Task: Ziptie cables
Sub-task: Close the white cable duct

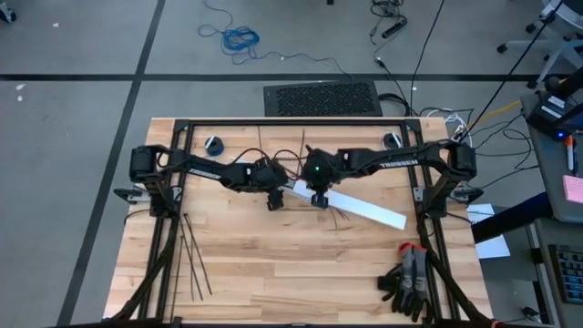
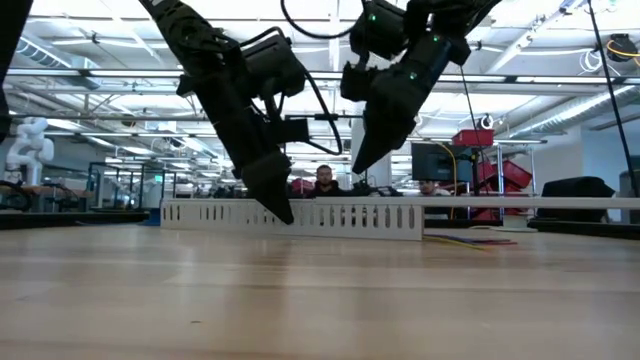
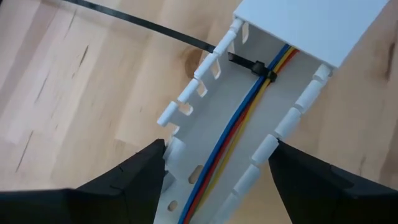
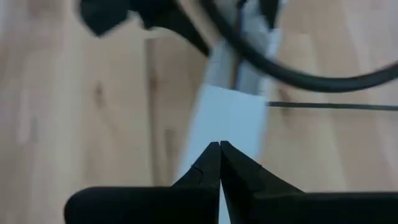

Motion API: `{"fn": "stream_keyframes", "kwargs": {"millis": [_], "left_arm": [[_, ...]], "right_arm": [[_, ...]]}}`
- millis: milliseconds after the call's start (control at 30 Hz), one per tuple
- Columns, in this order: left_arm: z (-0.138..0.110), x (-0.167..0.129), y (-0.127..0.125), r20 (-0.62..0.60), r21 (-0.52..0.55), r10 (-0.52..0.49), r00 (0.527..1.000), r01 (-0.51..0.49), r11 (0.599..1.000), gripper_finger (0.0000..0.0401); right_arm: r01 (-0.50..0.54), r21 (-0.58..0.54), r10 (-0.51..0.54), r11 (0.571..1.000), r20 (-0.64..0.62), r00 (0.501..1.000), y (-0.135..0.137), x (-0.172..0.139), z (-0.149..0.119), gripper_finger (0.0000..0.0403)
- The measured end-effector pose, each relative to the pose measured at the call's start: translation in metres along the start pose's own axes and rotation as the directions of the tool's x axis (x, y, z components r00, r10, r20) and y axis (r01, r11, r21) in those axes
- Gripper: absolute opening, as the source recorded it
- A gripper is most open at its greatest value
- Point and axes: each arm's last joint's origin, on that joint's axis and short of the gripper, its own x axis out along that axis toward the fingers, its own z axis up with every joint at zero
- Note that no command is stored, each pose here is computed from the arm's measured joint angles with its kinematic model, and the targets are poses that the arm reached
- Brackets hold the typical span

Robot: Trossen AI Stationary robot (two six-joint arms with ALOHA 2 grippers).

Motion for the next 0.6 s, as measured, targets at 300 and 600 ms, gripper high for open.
{"fn": "stream_keyframes", "kwargs": {"millis": [300,600], "left_arm": [[-0.001,0.0,0.001,-0.001,-0.021,0.029,1.0,-0.029,0.999,0.0271],[-0.001,0.001,-0.001,0.001,-0.069,0.016,1.0,-0.016,0.997,0.0271]], "right_arm": [[-0.052,-0.018,0.05,0.999,-0.079,0.996,0.04,0.022,-0.009,0.0],[0.256,-0.064,-0.263,0.965,-0.247,0.932,0.022,0.057,-0.032,0.0]]}}
